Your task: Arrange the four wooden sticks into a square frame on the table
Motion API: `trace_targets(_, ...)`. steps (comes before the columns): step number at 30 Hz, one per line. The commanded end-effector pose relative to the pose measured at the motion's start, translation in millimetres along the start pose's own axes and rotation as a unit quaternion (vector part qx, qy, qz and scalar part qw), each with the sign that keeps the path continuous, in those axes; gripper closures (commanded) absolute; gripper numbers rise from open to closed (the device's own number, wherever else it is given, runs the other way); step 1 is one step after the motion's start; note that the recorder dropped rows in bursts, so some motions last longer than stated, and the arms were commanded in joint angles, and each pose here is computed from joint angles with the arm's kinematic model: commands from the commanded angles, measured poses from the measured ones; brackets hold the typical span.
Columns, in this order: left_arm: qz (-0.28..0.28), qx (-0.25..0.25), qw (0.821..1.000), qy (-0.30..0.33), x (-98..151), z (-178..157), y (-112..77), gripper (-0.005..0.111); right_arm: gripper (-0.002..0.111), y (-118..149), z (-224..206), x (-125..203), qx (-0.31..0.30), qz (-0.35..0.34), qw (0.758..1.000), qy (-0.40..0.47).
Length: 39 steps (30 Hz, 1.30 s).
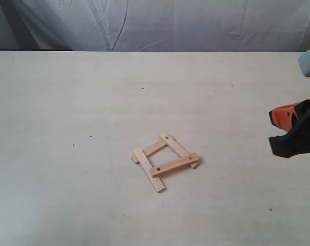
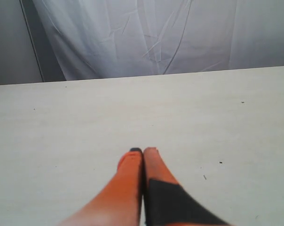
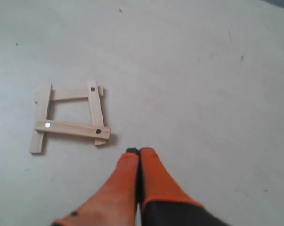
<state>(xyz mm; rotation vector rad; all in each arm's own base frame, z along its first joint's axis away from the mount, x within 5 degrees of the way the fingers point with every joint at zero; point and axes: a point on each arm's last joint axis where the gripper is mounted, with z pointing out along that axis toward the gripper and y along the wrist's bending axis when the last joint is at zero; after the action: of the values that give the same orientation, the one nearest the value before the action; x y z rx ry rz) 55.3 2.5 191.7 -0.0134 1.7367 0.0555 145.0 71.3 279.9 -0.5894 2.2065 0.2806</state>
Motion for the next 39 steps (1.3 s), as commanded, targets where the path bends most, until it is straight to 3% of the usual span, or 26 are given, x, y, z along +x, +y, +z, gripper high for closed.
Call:
trace_targets(1, -0.003, -0.002, 1.0, -0.007, 0, 0, 0.1, 0.107, 0.108, 1, -22, -1, 0.007, 0.001, 0.998, -0.058)
trace_targets(12, -0.003, -0.002, 1.0, -0.007, 0, 0, 0.1, 0.107, 0.108, 7, -56, 1, 0.003, -0.002, 0.991, -0.134)
trace_targets(20, -0.003, -0.002, 1.0, -0.007, 0, 0, 0.1, 0.107, 0.108, -3, -95, 27, 0.103, 0.033, 0.966, -0.235)
trace_targets(27, -0.003, -0.002, 1.0, -0.007, 0, 0, 0.1, 0.107, 0.108, 0, -66, 91, 0.123, 0.071, 0.956, -0.255)
trace_targets(39, -0.003, -0.002, 1.0, -0.007, 0, 0, 0.1, 0.107, 0.108, -2, -59, 100, 0.135, 0.058, 0.96, -0.24)
